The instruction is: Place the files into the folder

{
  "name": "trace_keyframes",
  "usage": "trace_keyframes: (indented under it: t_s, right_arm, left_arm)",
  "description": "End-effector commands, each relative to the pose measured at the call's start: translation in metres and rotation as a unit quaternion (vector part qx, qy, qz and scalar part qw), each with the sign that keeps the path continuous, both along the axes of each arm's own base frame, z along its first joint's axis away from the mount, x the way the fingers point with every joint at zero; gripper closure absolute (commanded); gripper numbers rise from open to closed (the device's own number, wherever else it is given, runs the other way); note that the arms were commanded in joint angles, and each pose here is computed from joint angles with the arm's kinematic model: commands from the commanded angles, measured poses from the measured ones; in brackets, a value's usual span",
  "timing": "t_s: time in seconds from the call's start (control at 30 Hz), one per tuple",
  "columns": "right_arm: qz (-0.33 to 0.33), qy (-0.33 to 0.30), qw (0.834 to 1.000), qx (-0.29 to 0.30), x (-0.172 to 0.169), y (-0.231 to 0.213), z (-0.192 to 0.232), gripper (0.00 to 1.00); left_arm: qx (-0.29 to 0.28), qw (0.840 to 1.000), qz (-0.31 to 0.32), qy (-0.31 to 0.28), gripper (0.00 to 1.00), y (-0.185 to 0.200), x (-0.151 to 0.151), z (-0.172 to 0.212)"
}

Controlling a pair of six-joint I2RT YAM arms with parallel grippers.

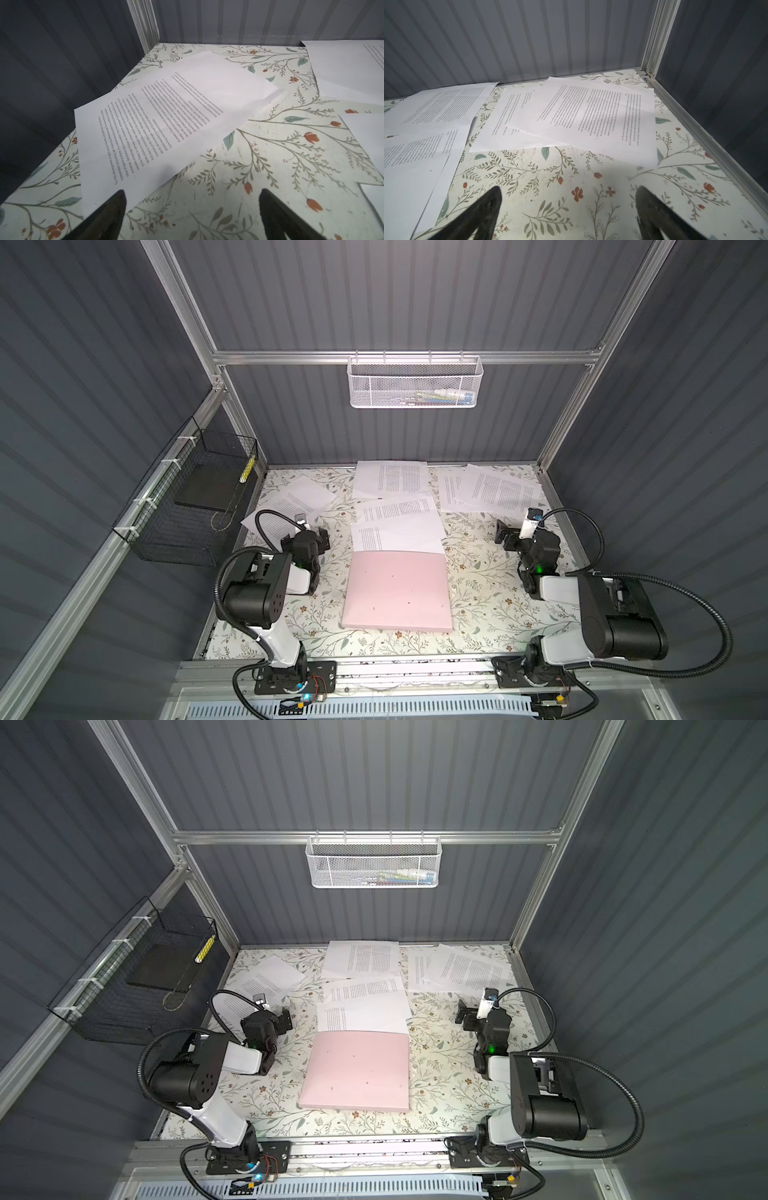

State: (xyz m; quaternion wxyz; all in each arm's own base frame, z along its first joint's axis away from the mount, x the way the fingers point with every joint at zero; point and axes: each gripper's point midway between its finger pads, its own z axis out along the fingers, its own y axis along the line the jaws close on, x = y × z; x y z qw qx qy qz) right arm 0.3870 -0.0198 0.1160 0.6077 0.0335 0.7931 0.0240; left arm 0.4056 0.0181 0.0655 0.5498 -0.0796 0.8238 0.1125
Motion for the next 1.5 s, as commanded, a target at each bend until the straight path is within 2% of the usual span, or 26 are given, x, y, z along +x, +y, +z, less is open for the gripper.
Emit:
trace_keyframes:
  t_s: [0.0,1.03,1.1,1.13,1.17,1.2,1.27,1.3,1.37,1.4,1.47]
  right_arm:
    - [0.007,-0.006,1.000,0.001,0.000,0.001,0.003,0.01]
    - [0.006,-0.006,1.000,0.001,0.000,0.001,0.003,0.01]
    - [0.006,-0.007,1.000,0.003,0.000,0.001,0.003,0.01]
    - [-0.006,-0.018,1.000,0.003,-0.001,-0.003,0.009,0.01]
    - [-0.043,-0.027,0.999,-0.002,-0.007,-0.012,0.016,0.01]
    - [-0.075,-0.035,0.997,-0.006,-0.013,-0.019,0.026,0.01]
    - [-0.127,-0.044,0.991,-0.017,-0.028,-0.029,0.046,0.01]
    - [-0.142,-0.045,0.989,-0.005,-0.033,-0.031,0.055,0.01]
    - [-0.165,-0.045,0.983,0.058,-0.042,-0.034,0.072,0.01]
    - [-0.175,-0.051,0.980,0.082,-0.044,-0.035,0.077,0.01]
    - [-0.242,-0.064,0.951,0.180,-0.055,-0.051,0.071,0.01]
  left_arm:
    - [0.011,1.000,0.002,-0.003,0.00,0.001,0.004,0.003]
    - [0.000,1.000,-0.003,-0.002,0.00,0.002,0.005,0.002]
    - [0.007,1.000,0.006,-0.019,0.00,0.006,0.004,0.011]
    - [0.005,1.000,0.007,-0.011,0.00,0.004,-0.001,0.012]
    - [0.016,1.000,0.008,-0.026,0.00,0.002,-0.001,0.025]
    - [0.039,0.998,0.040,-0.023,0.00,0.005,-0.006,0.036]
    - [0.057,0.996,0.064,0.013,0.00,0.001,-0.011,0.062]
    - [0.035,0.996,0.075,0.033,0.00,0.000,-0.014,0.068]
    - [-0.062,0.987,0.119,0.093,0.00,-0.004,-0.031,0.077]
    - [-0.096,0.981,0.116,0.118,0.00,-0.012,-0.037,0.077]
    - [-0.209,0.954,0.110,0.182,0.00,-0.037,-0.065,0.061]
